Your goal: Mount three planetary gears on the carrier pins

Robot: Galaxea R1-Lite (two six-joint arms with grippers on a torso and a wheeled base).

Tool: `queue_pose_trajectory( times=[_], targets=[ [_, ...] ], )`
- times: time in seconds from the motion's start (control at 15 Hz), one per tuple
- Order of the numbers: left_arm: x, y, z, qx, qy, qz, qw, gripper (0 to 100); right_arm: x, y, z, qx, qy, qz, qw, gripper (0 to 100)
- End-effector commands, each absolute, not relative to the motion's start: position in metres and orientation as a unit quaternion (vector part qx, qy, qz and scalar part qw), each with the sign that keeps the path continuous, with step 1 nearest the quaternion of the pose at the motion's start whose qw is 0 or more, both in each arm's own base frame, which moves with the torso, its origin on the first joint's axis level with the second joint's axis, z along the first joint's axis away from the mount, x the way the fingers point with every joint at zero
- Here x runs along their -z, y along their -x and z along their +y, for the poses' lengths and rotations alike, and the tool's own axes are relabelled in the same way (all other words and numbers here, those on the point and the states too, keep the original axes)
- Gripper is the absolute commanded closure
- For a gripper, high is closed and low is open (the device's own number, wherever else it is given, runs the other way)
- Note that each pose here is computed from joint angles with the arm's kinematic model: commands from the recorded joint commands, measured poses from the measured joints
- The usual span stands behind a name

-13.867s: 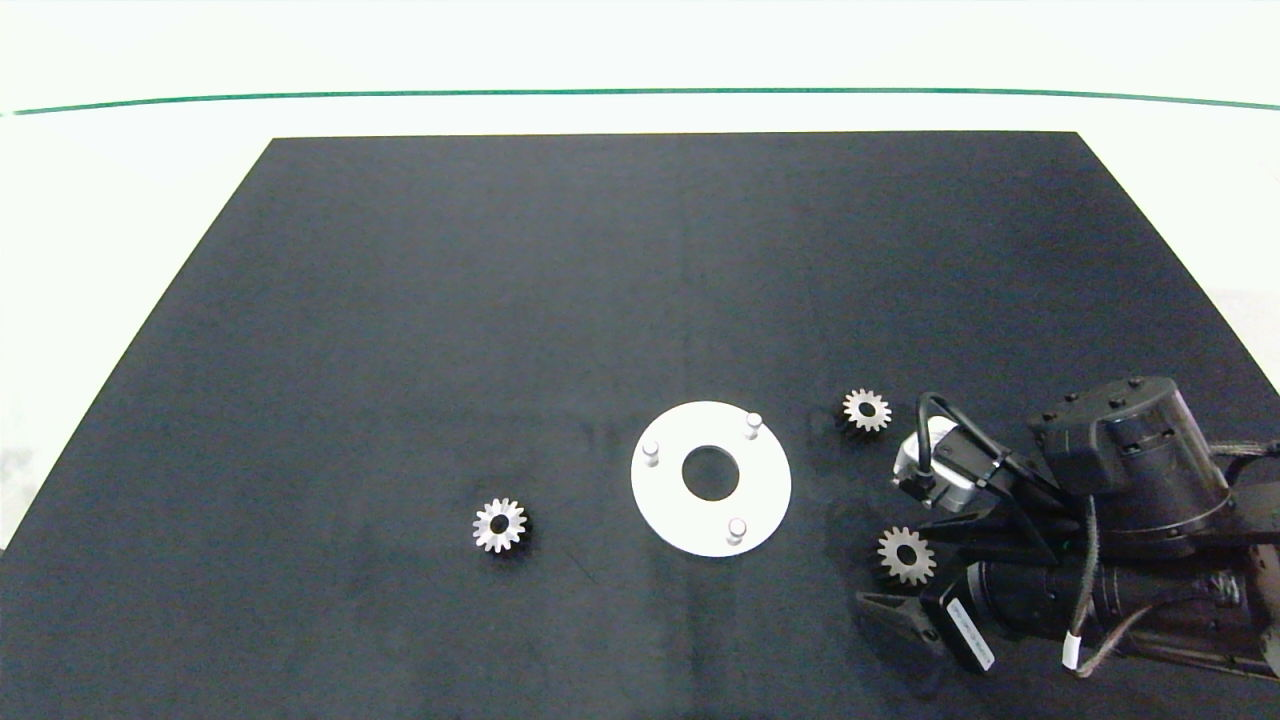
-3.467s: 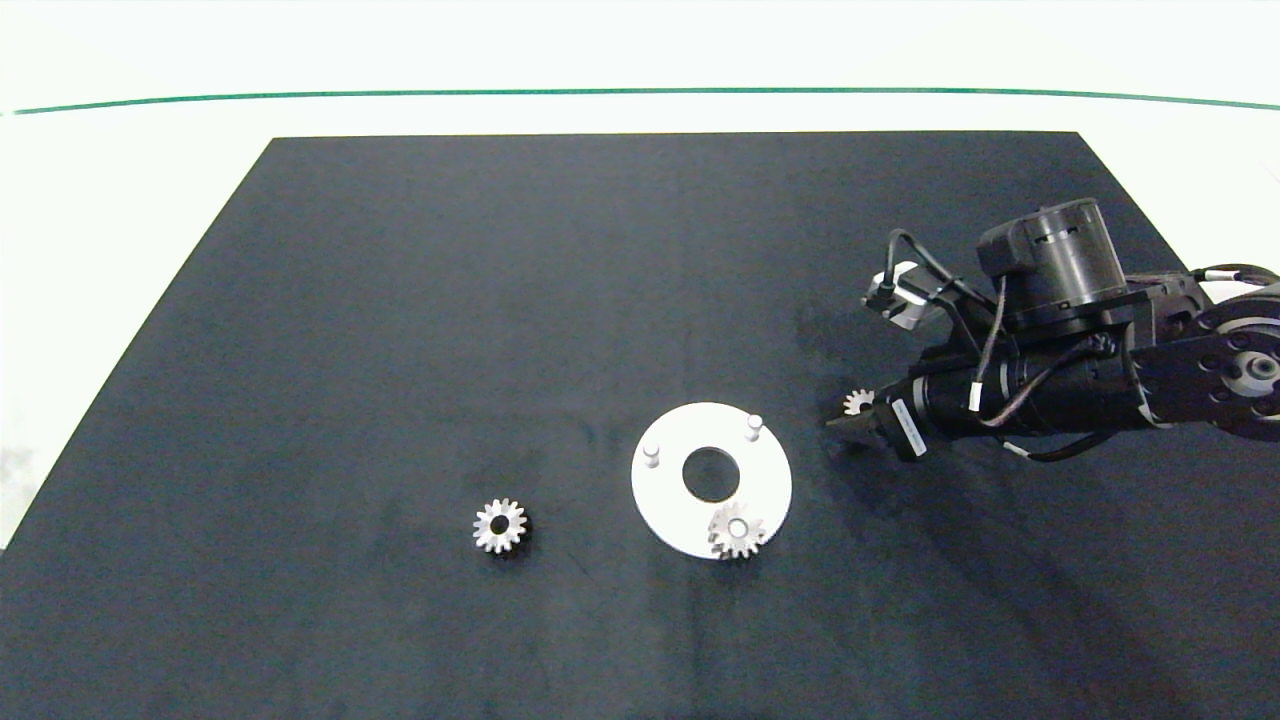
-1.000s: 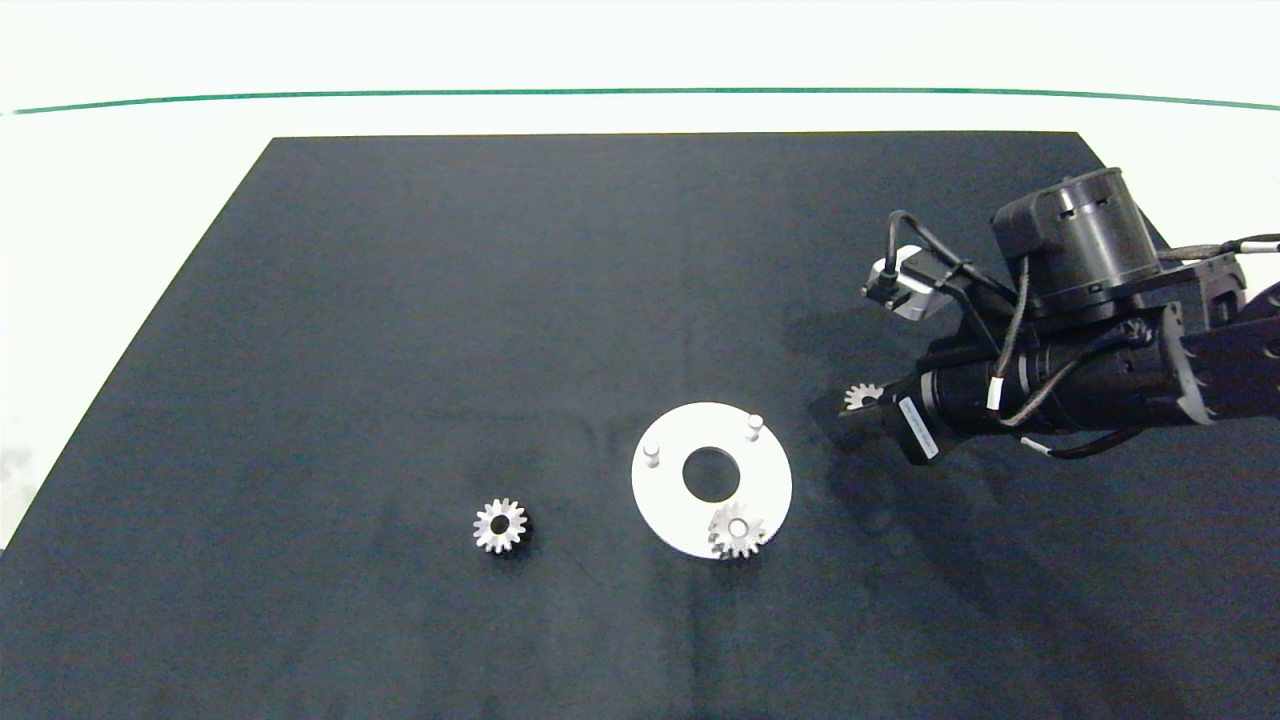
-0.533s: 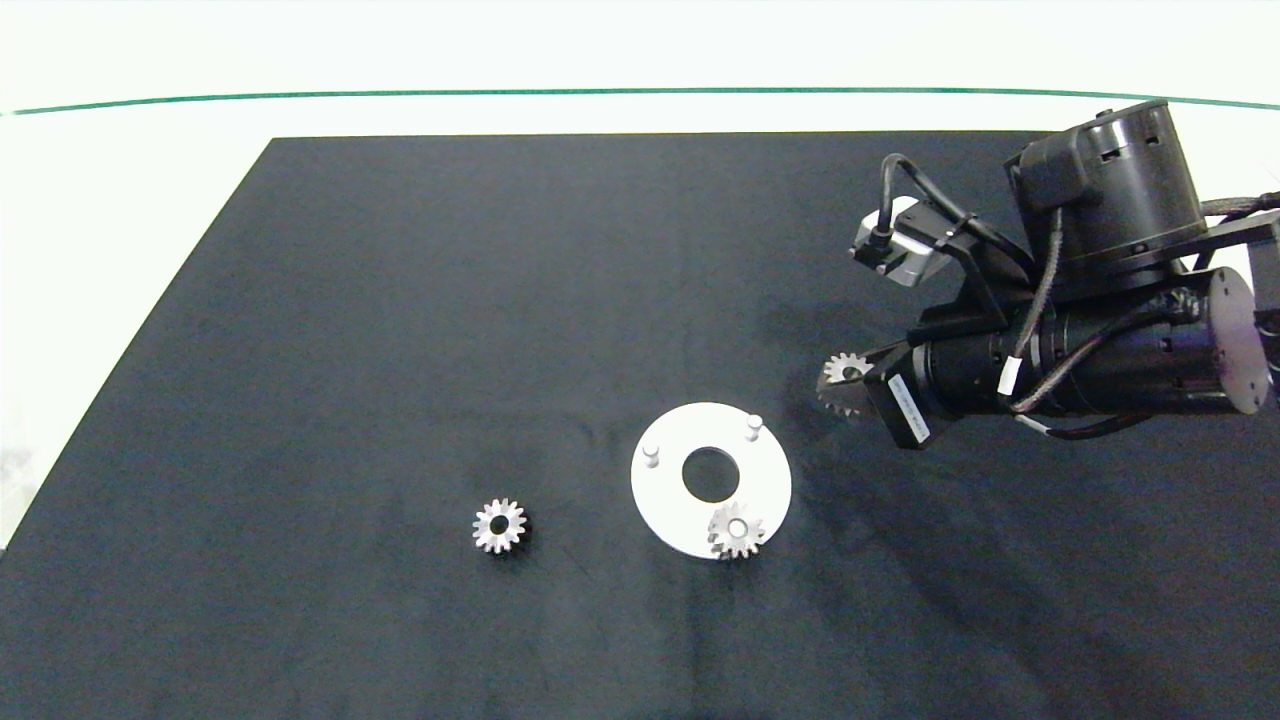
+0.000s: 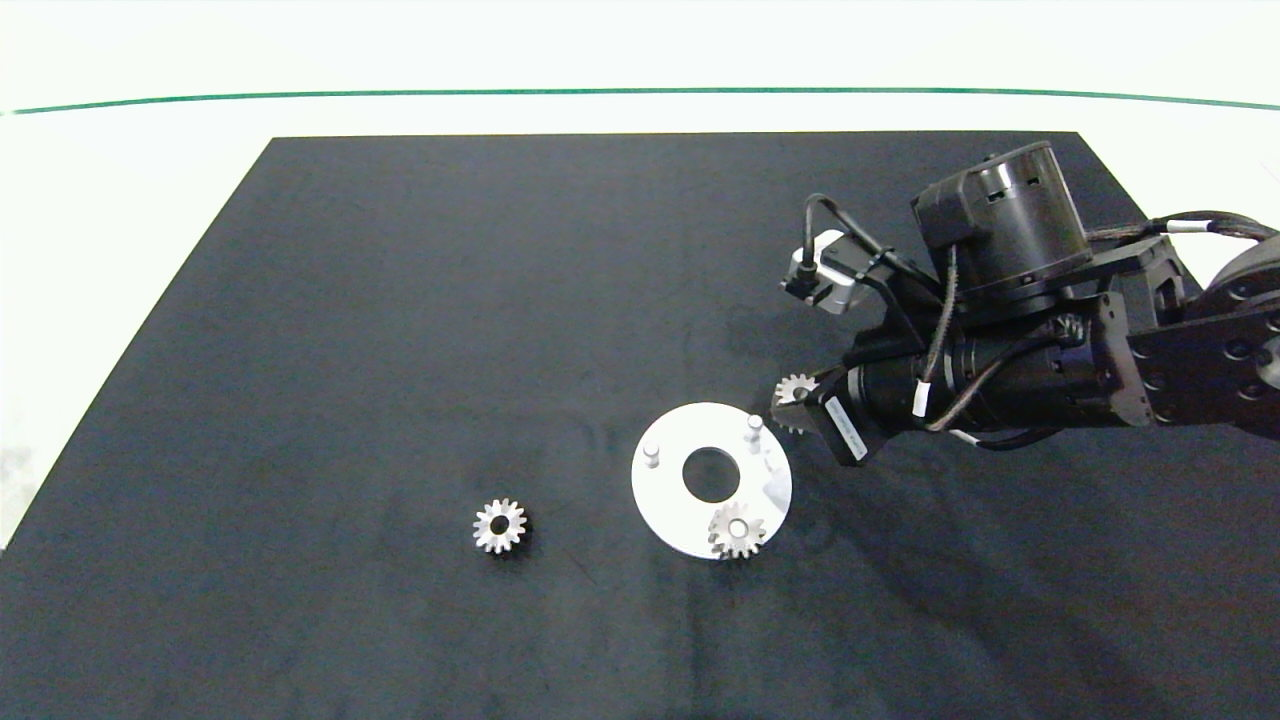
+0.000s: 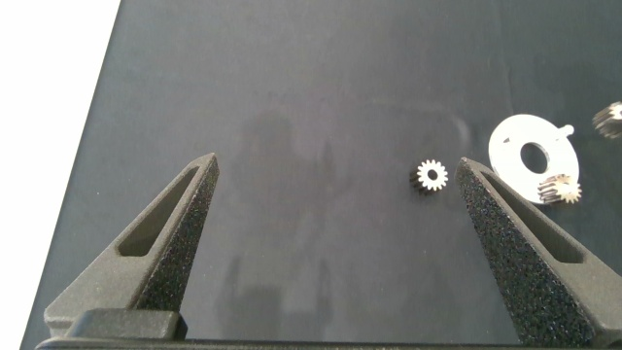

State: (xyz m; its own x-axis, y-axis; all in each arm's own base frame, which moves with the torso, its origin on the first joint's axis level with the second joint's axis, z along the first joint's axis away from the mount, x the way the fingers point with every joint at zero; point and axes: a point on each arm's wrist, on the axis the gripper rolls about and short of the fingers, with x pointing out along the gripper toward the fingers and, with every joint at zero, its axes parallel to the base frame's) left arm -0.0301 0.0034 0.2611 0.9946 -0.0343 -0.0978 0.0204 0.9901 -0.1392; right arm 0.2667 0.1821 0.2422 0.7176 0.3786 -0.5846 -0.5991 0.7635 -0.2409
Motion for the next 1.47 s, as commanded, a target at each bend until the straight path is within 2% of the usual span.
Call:
queue_pose_trajectory(
  times=[0.07, 0.47, 1.47],
  targets=[
    [-0.261, 0.03, 0.003, 0.013, 0.07, 0.051, 0.996, 0, -0.233, -0.274, 0.189, -0.274, 0.216, 0.267, 0.898, 87],
    [-0.261, 0.031, 0.003, 0.014, 0.071, 0.05, 0.996, 0, -0.232, -0.274, 0.203, -0.288, 0.219, 0.261, 0.895, 87],
    [-0.261, 0.032, 0.004, 0.021, 0.073, 0.048, 0.996, 0, -0.231, -0.276, 0.201, -0.287, 0.215, 0.262, 0.896, 87]
  ],
)
